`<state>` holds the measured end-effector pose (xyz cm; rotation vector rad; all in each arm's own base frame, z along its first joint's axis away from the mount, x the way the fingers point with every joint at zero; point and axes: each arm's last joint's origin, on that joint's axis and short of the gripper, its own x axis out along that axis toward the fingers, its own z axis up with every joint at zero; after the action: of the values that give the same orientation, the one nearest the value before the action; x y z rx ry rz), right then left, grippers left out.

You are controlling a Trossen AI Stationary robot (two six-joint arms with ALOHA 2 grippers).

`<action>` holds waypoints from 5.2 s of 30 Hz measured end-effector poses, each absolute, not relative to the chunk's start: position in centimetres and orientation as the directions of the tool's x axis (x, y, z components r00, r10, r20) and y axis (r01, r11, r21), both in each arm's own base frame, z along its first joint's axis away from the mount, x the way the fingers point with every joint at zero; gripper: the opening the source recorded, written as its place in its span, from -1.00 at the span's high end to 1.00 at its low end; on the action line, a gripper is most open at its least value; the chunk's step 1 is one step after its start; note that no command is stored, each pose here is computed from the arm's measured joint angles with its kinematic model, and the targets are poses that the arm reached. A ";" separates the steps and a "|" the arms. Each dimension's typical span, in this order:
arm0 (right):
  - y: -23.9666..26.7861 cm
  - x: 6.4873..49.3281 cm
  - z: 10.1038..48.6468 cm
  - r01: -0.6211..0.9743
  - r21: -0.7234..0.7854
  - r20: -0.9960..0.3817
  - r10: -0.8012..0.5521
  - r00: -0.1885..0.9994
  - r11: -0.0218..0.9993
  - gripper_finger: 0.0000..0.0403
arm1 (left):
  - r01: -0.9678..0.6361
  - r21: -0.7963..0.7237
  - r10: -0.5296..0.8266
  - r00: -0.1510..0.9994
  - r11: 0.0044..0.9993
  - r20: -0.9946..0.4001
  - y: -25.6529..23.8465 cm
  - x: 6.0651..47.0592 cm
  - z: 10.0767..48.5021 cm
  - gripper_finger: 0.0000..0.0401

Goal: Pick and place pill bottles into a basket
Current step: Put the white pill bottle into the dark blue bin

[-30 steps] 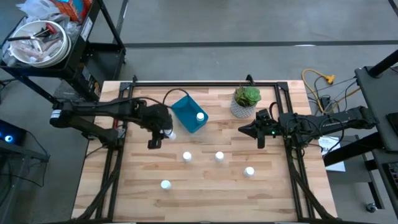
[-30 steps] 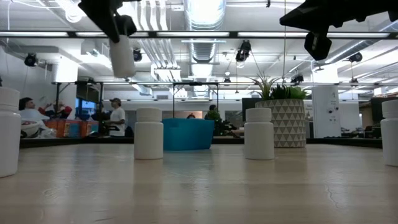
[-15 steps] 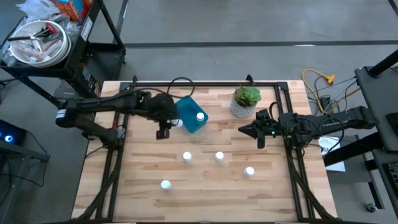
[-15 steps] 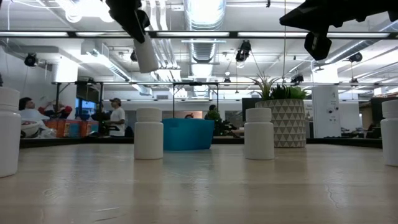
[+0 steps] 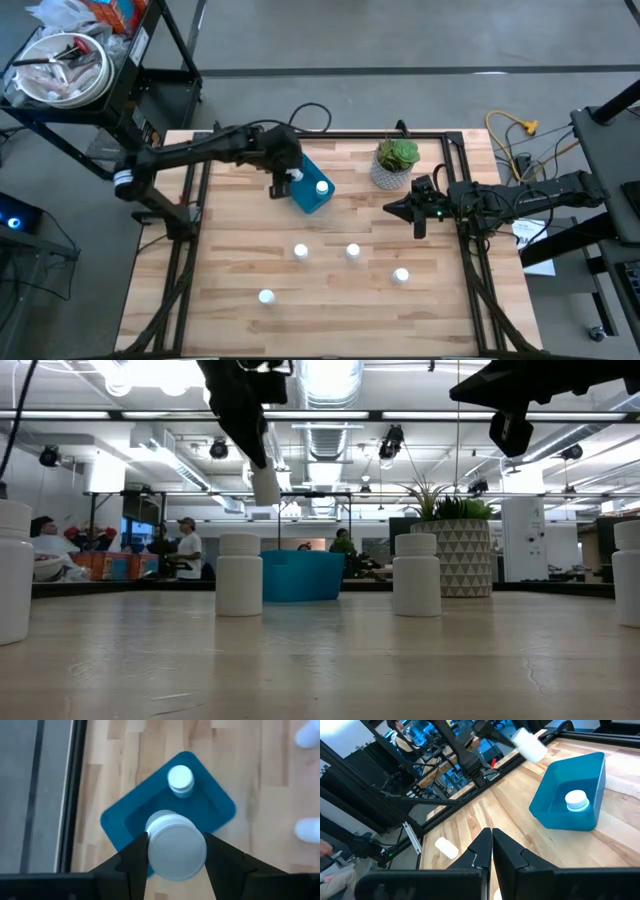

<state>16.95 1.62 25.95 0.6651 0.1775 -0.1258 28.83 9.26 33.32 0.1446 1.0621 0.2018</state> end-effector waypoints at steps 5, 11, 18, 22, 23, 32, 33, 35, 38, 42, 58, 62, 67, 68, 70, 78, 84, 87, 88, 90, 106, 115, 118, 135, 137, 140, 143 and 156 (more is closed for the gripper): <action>1.6 16.9 26.0 0.172 0.601 -0.204 -0.059 0.977 0.780 0.96 | -0.067 0.198 0.207 0.441 0.978 -0.873 10.5 30.5 31.9 0.25; 1.6 16.9 26.0 0.172 0.601 -0.204 -0.059 0.977 0.780 0.96 | -0.052 0.214 0.214 0.443 0.976 -0.871 11.6 32.2 30.1 0.25; 1.6 16.9 26.0 0.172 0.601 -0.204 -0.059 0.977 0.780 0.96 | -0.056 0.223 0.225 0.429 0.973 -0.875 13.1 33.0 28.5 0.25; 1.6 16.9 25.9 0.172 0.601 -0.204 -0.059 0.977 0.780 0.96 | -0.063 0.208 0.216 0.403 0.976 -0.890 13.9 33.4 27.2 0.25; 1.6 16.9 25.9 0.172 0.601 -0.204 -0.059 0.977 0.780 0.96 | -0.062 0.199 0.207 0.401 0.978 -0.892 14.1 33.5 26.9 0.25; 1.6 16.9 25.9 0.172 0.601 -0.204 -0.058 0.977 0.780 0.96 | -0.049 0.199 0.202 0.391 0.979 -0.898 15.0 34.5 25.1 0.25; 1.6 16.9 25.9 0.172 0.601 -0.204 -0.058 0.977 0.780 0.96 | -0.049 0.196 0.200 0.390 0.979 -0.899 15.2 34.5 25.0 0.25; 1.6 16.9 25.9 0.172 0.602 -0.204 -0.059 0.977 0.780 0.96 | -0.036 0.195 0.194 0.384 0.980 -0.903 15.3 34.6 24.6 0.25; 1.6 16.9 25.9 0.173 0.604 -0.204 -0.058 0.977 0.778 0.96 | -0.034 0.190 0.189 0.373 0.981 -0.908 15.6 34.7 24.1 0.25; 1.6 16.9 25.9 0.173 0.605 -0.204 -0.059 0.977 0.777 0.96 | -0.036 0.169 0.170 0.376 0.985 -0.911 16.0 34.7 23.8 0.25; 1.6 16.9 25.9 0.173 0.607 -0.204 -0.059 0.977 0.775 0.96 | -0.032 0.142 0.144 0.365 0.989 -0.920 16.6 34.9 22.2 0.25; 1.6 16.9 25.9 0.173 0.607 -0.204 -0.059 0.977 0.775 0.96 | -0.033 0.138 0.141 0.360 0.990 -0.922 16.7 35.1 21.8 0.25; 1.6 17.0 25.9 0.173 0.607 -0.204 -0.058 0.977 0.775 0.96 | -0.028 0.124 0.126 0.366 0.992 -0.922 16.6 35.1 21.8 0.25; 1.6 17.0 25.9 0.174 0.607 -0.204 -0.059 0.977 0.776 0.96 | -0.027 0.120 0.122 0.369 0.992 -0.921 16.6 35.0 21.9 0.25; 1.6 17.0 25.9 0.173 0.607 -0.204 -0.059 0.977 0.776 0.96 | -0.025 0.115 0.115 0.375 0.993 -0.920 16.6 35.0 22.0 0.25; 1.6 17.0 25.9 0.173 0.607 -0.204 -0.059 0.977 0.776 0.96 | -0.024 0.097 0.099 0.377 0.995 -0.921 16.5 34.9 22.1 0.15; 1.6 17.0 25.9 0.173 0.607 -0.204 -0.059 0.977 0.776 0.96 | -0.022 0.087 0.089 0.361 0.996 -0.928 16.5 34.8 22.0 0.03; 1.6 17.0 25.9 0.174 0.607 -0.204 -0.059 0.977 0.776 0.96 | -0.023 0.088 0.090 0.364 0.996 -0.927 16.5 34.8 22.1 0.01; 1.6 17.0 25.9 0.173 0.607 -0.204 -0.059 0.977 0.776 0.96 | -0.023 0.088 0.091 0.365 0.996 -0.927 16.5 34.8 22.2 0.00; 1.6 17.0 25.9 0.174 0.607 -0.204 -0.059 0.977 0.776 0.96 | -0.025 0.090 0.092 0.368 0.996 -0.925 16.6 34.8 22.3 0.00; 1.6 17.0 25.9 0.174 0.607 -0.205 -0.059 0.977 0.776 0.96 | -0.030 0.119 0.120 0.421 0.992 -0.899 16.2 33.6 27.3 -0.01; 1.6 16.9 26.0 0.174 0.614 -0.204 -0.058 0.977 0.770 0.96 | -0.108 0.121 0.161 0.530 0.987 -0.832 13.9 29.6 33.6 -0.01; 1.7 17.0 25.9 0.167 0.617 -0.204 -0.048 0.978 0.769 0.96 | -0.131 0.085 0.144 0.556 0.988 -0.819 12.7 27.8 35.4 -0.01; 1.9 17.0 25.9 0.117 0.637 -0.206 0.023 0.978 0.762 0.96 | -0.094 -0.172 -0.085 0.587 0.981 -0.805 2.4 24.3 38.7 0.06; 1.9 17.0 25.9 0.110 0.639 -0.206 0.031 0.978 0.762 0.96 | -0.102 -0.196 -0.102 0.580 0.975 -0.808 1.2 24.4 38.7 0.09; 1.9 17.0 25.9 0.098 0.641 -0.207 0.048 0.977 0.761 0.96 | -0.121 -0.234 -0.126 0.571 0.965 -0.812 -0.7 24.4 38.7 0.13; 2.0 17.0 25.9 0.093 0.642 -0.207 0.055 0.977 0.761 0.96 | -0.165 -0.260 -0.130 0.551 0.951 -0.824 -2.5 24.3 38.2 0.16; 2.0 17.0 25.9 0.081 0.598 -0.209 0.057 0.976 0.797 0.96 | -0.370 -0.367 -0.170 0.468 0.854 -0.867 -10.0 24.9 32.9 0.17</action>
<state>16.98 1.96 25.91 0.6490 0.2216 -0.0131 24.95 -9.96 32.92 -0.5618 1.0919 0.1307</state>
